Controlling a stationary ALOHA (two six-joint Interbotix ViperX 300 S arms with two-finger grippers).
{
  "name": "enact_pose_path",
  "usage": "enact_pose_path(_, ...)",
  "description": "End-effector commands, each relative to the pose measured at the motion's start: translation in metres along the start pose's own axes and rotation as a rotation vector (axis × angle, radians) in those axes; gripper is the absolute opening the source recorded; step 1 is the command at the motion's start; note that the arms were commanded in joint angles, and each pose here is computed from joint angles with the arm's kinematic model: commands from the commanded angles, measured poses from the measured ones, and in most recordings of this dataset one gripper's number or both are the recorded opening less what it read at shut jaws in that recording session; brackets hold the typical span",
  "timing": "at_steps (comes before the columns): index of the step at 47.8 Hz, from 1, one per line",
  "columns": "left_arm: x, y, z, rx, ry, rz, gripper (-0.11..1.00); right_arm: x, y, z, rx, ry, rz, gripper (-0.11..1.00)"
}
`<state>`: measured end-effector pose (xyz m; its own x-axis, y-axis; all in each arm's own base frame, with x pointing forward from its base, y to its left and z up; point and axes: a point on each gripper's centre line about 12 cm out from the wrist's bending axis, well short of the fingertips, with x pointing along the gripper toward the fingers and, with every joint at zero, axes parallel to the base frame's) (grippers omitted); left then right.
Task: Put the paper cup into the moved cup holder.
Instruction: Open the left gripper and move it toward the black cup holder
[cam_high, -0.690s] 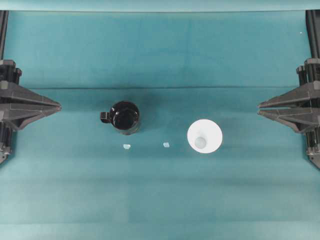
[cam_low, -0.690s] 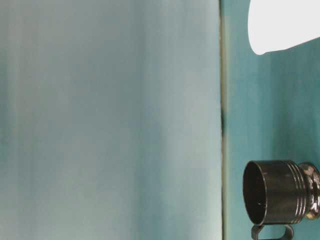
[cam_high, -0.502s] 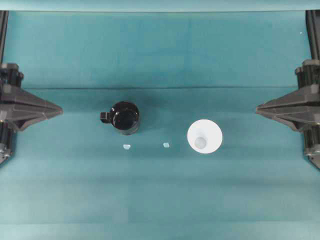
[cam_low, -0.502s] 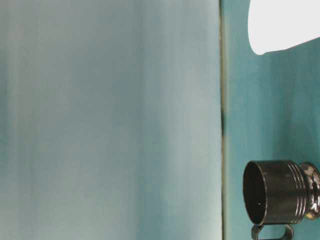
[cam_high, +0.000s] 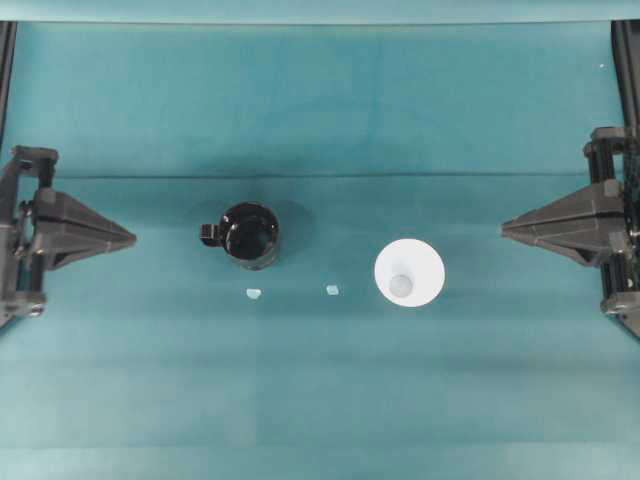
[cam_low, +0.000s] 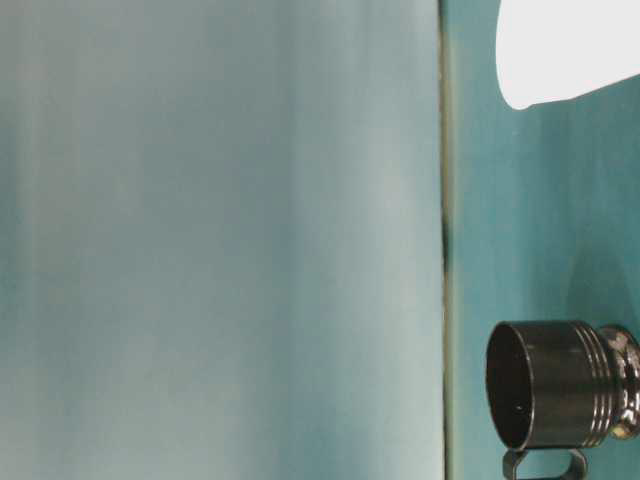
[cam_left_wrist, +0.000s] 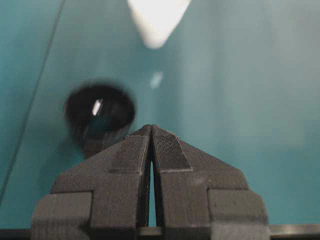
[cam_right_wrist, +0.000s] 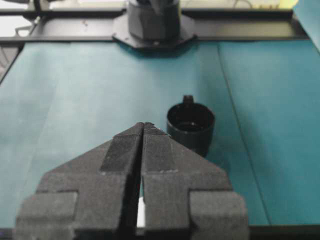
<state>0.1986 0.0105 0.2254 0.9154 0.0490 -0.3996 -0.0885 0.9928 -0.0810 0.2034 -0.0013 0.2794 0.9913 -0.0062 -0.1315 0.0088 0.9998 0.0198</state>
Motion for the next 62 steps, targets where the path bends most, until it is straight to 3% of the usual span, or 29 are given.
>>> enact_pose_path(1,0.006,0.004,-0.008,-0.005,0.038,0.018,0.0,0.002,-0.001,0.008,0.015,-0.014,-0.007,-0.03)
enact_pose_path(12,0.024,0.012,-0.046,-0.038,0.194,0.053,0.0,0.002,-0.002,0.006,0.017,0.0,-0.011,-0.03)
enact_pose_path(29,0.054,0.025,-0.073,-0.058,0.219,0.091,0.0,0.002,-0.002,0.004,0.026,0.018,-0.011,-0.03)
enact_pose_path(52,0.062,0.025,-0.078,-0.05,0.161,0.084,0.0,0.001,-0.002,0.0,0.075,0.051,-0.013,-0.03)
enact_pose_path(57,0.063,0.025,-0.076,-0.052,0.158,0.084,0.09,0.001,-0.002,0.0,0.077,0.051,-0.013,-0.03)
enact_pose_path(62,0.067,0.026,-0.076,-0.057,0.166,0.085,0.34,0.001,-0.002,0.001,0.077,0.05,-0.013,-0.03)
